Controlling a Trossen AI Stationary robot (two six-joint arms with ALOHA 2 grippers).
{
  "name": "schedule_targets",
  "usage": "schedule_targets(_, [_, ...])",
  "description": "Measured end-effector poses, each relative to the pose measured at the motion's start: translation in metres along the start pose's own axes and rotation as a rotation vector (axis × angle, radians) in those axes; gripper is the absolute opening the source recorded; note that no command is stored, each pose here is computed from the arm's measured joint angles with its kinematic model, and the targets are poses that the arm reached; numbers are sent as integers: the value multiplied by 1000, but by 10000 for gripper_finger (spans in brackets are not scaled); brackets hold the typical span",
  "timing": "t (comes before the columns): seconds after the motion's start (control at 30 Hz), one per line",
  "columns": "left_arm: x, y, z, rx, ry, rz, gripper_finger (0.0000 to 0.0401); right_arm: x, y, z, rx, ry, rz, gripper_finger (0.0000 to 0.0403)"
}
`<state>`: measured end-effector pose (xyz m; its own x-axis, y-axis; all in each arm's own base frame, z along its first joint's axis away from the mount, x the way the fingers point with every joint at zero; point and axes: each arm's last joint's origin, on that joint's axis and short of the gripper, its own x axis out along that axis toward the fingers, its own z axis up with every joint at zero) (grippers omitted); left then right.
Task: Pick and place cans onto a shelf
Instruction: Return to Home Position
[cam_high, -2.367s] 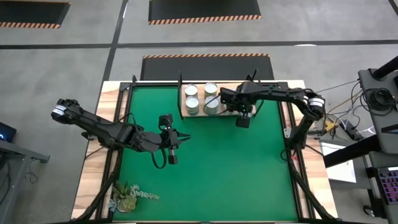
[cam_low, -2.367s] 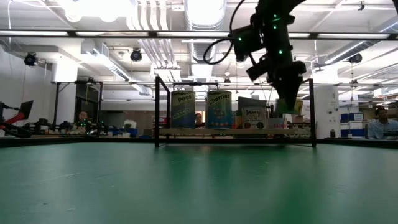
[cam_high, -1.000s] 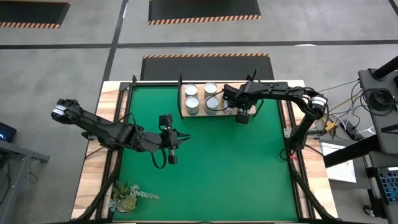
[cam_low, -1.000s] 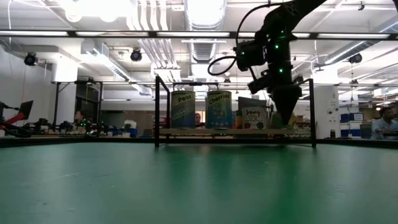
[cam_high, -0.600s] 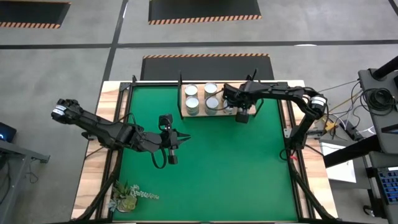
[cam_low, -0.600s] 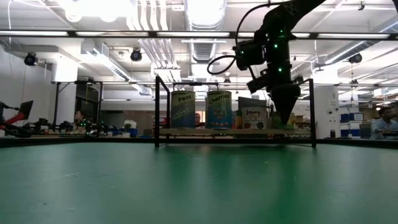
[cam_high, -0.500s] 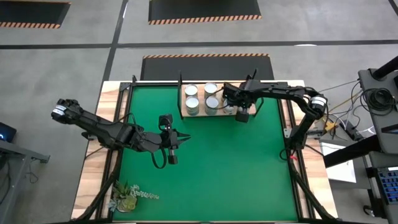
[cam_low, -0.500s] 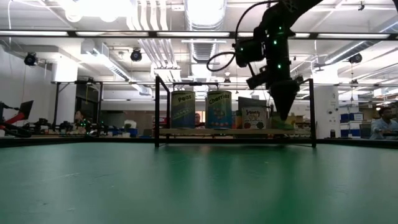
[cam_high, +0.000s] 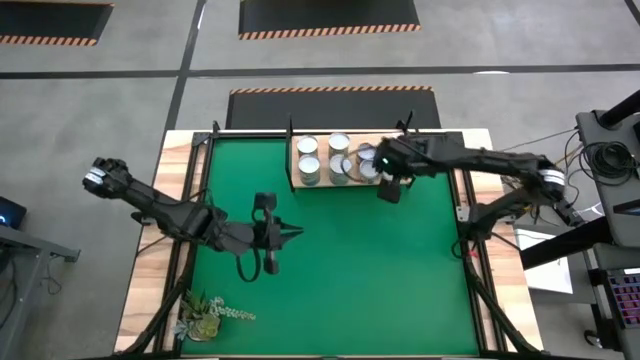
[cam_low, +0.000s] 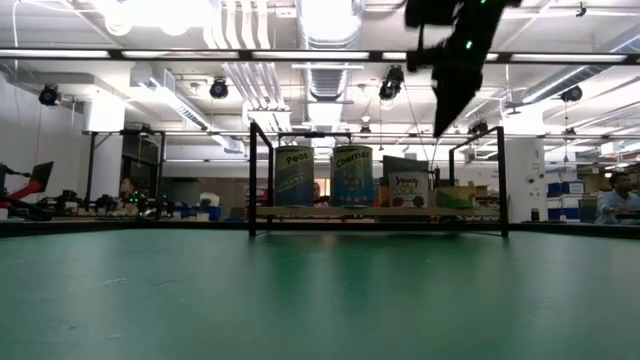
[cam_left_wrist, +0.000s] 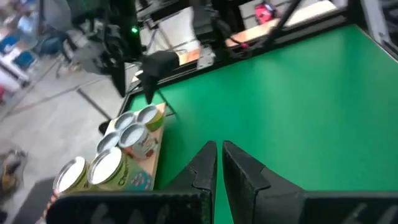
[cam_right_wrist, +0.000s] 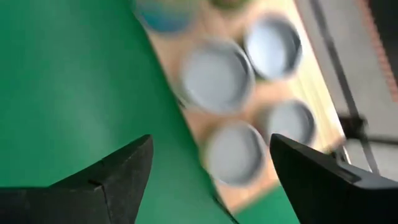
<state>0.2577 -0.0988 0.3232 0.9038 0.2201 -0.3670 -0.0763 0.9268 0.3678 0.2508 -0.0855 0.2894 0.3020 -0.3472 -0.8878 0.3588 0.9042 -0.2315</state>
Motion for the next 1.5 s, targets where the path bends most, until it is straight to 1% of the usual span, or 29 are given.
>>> schedule_targets(0.13, [-8,-14,-4,102,-11,-51,8,-21,27,-7,-14,-278,61,287])
schedule_targets(0.23, [-15,-18,-12,141,-13,-75,8,-35,49,-16,-76,-501,125,270])
schedule_targets(0.3, [-20,-15,-18,137,-20,-76,8,-41,62,-25,-108,-631,166,260])
schedule_targets(0.4, [-29,-9,-26,99,-70,-87,8,-45,74,-40,-142,-793,202,250])
schedule_targets(0.5, [-40,-3,-37,62,-173,-155,8,-43,81,-57,-174,-918,226,244])
schedule_targets(0.57, [-48,1,-46,47,-244,-166,8,-40,82,-67,-188,-984,234,242])
schedule_targets(0.67, [-59,10,-62,18,-320,-143,8,-33,80,-80,-189,-1032,228,242])
schedule_targets(0.77, [-69,18,-79,-17,-380,-123,8,-26,78,-92,-187,-1044,228,240])
schedule_targets(0.87, [-79,26,-95,-65,-440,-106,8,-23,77,-100,-206,-1078,248,236])
schedule_targets(0.97, [-87,30,-112,-102,-474,-101,8,-24,75,-106,-209,-1110,266,232])
schedule_targets(1.07, [-92,34,-125,-134,-506,-96,8,-21,74,-113,-203,-1113,270,231])
schedule_targets(1.23, [-98,37,-146,-165,-549,-87,8,-7,73,-128,-224,-1120,257,227])
schedule_targets(1.5, [-104,39,-171,-210,-615,-72,8,19,74,-154,-217,-1164,246,194])
